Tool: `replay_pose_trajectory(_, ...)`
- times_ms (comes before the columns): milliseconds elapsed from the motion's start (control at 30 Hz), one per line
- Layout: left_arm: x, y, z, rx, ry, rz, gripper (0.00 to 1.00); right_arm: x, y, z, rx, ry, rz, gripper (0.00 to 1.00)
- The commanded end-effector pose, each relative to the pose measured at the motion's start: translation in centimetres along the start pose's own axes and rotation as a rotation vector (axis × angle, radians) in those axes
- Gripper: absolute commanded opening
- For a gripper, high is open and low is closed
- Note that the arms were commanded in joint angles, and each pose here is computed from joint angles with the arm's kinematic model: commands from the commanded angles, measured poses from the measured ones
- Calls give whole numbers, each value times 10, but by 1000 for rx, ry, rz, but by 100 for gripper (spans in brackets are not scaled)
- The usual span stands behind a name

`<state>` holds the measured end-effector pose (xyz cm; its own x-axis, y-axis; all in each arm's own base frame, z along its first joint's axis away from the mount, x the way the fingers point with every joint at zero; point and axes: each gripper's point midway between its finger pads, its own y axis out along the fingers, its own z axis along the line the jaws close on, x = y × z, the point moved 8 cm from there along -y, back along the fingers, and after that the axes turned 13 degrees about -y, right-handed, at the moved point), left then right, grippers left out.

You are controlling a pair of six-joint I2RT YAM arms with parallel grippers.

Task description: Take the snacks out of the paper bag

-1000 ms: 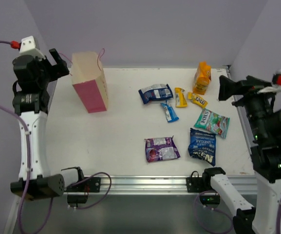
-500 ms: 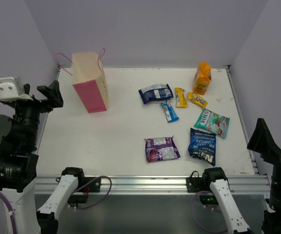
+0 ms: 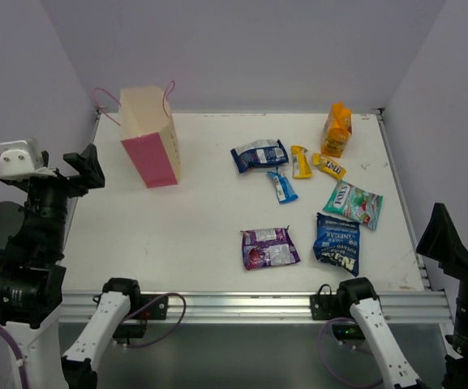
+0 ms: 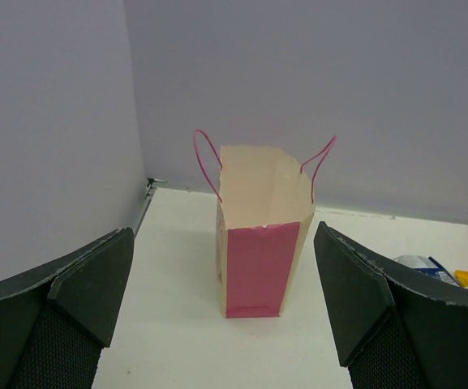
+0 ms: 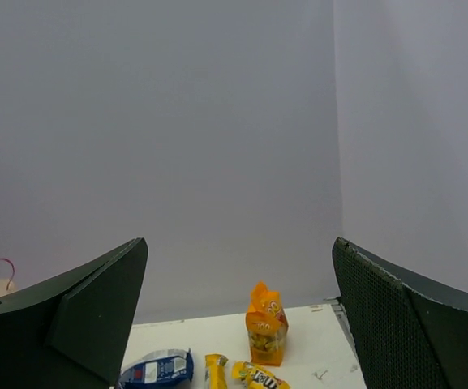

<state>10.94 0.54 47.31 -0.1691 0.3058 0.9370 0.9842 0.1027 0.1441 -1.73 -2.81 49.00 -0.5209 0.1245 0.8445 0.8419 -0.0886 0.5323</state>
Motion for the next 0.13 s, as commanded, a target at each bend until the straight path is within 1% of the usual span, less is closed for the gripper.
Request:
replay_pose_trajectory(0, -6, 7, -1, -9, 3, 24, 100, -3, 4, 0, -10, -18, 8, 99)
replay_pose_trajectory(100, -11, 7, 0, -6, 5, 38, 100, -8, 5, 3, 10, -9, 22, 99)
